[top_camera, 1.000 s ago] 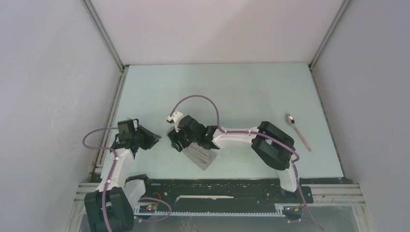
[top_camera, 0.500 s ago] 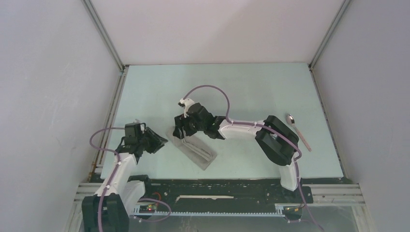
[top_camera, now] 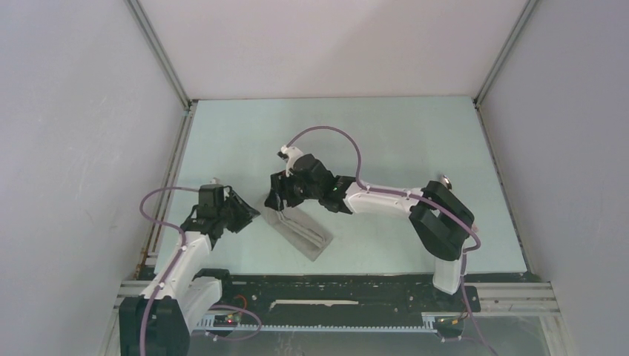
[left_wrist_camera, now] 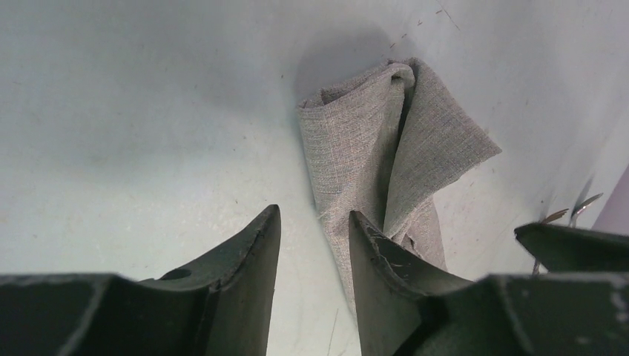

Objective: Fold the napkin into a case and place the utensils inside

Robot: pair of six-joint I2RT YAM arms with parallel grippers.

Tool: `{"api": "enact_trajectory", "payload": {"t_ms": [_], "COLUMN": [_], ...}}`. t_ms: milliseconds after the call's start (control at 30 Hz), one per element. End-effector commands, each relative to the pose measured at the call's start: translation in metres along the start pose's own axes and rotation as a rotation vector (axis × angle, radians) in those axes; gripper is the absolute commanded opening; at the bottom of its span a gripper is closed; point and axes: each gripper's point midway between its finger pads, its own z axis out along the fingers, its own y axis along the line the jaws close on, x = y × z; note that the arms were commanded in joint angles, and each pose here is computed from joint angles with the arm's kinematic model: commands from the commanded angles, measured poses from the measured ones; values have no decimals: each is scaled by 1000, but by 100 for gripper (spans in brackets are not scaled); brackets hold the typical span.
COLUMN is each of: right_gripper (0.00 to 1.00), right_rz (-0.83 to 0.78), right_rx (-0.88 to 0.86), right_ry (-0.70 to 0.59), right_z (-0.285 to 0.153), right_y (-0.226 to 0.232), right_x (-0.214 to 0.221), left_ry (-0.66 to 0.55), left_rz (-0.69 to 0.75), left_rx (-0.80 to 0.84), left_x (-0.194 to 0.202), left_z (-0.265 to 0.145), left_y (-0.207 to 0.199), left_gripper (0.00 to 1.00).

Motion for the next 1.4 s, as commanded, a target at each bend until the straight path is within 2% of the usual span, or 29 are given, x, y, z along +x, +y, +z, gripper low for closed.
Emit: {"api": "enact_trajectory", "payload": {"t_ms": [0,400,533,867,1133,1367], "right_gripper": [70,68,63,59,46,34], "right_rz": [95,141,148,141,137,138], "right_rx": [70,-10,-42,-34,-45,-46], "right_ry": [-16,31,39,64,71,66], "right_z": [-1,27,31,45,51,52], "right_y": [-31,-46,-42,-47,-45,-43], "right_x": [-9,-1,2,16,18,18], "left_ry": [-38,-35,-33,-38,-49,-67], "left_rz": [42,56,74,101,131,218], "left_rx": [16,23,28,30,16,-66], "left_x": [-14,-14,-16,-16,-18,-20], "left_z": [-4,-5,-6,-8,-10,-8], "left_y": [-12,-16,-21,-30,-32,-37], "left_gripper": [48,50,48,44,38,44]}}
